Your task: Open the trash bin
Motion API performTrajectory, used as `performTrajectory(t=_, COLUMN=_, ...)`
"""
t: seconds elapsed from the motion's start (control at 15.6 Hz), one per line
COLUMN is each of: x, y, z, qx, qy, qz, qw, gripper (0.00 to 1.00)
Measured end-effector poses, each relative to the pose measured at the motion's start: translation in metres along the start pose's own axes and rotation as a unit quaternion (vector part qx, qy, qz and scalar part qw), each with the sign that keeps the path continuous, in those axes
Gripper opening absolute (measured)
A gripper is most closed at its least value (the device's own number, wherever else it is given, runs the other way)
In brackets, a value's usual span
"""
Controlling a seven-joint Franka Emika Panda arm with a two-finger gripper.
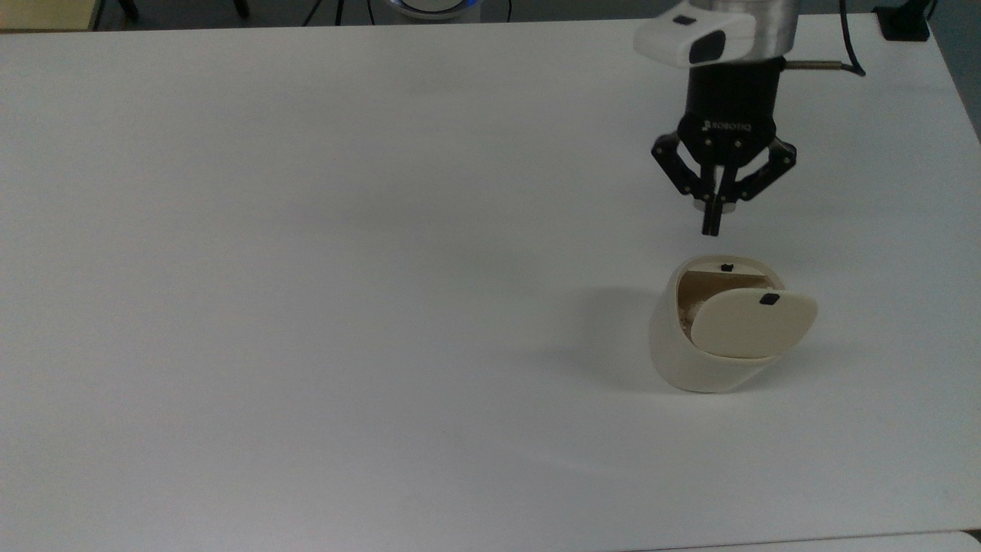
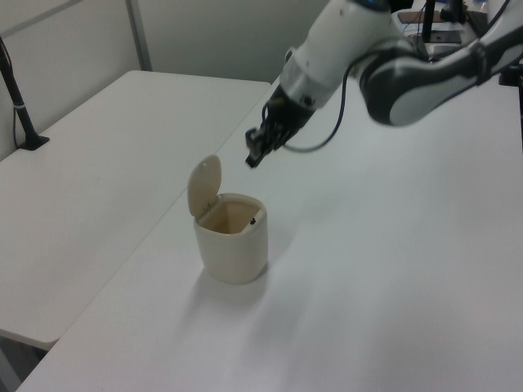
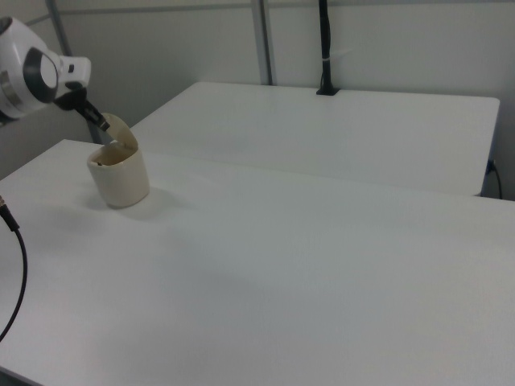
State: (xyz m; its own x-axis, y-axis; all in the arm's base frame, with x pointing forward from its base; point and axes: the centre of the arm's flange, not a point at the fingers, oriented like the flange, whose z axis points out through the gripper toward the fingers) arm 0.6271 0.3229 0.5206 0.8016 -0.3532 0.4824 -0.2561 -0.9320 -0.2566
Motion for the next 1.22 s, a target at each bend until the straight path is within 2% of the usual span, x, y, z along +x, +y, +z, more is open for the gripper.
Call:
performTrajectory(t=0.06, x=0.009, y=0.008, z=-0.016, qx=-0.013, qy=-0.008, qz=0.012, qw=0.9998, gripper=0.10)
performTrajectory(t=0.32, x=0.033, y=0.045, z=-0.080, qx=-0.045, qy=-0.063, qz=0.047, qw=0.9959, gripper=0.51)
performTrajectory(t=0.51, x=0.041, y=0.077, z=-0.115, qx=-0.077, qy=-0.100, qz=0.040, qw=0.9912, gripper=0.79)
performTrajectory(t=0.64, x=0.040, y=0.100, z=-0.132, qx=-0.102, qy=-0.140, qz=0.028, qw=0.9845, gripper=0.99)
performTrajectory(t=0.77, x=0.041, y=0.129, z=-0.147, qx=-0.114, qy=-0.187, qz=0.002, qw=0.9756, gripper=1.00)
performTrajectory(t=0.9, x=0.048, y=0.165, z=-0.168, qx=-0.113, qy=-0.226, qz=-0.012, qw=0.9675, gripper=1.00)
performTrajectory(t=1.22, x=0.055, y=0.229, z=-0.198, qx=-0.106, qy=-0.256, qz=-0.051, qw=0.9596, gripper=1.00)
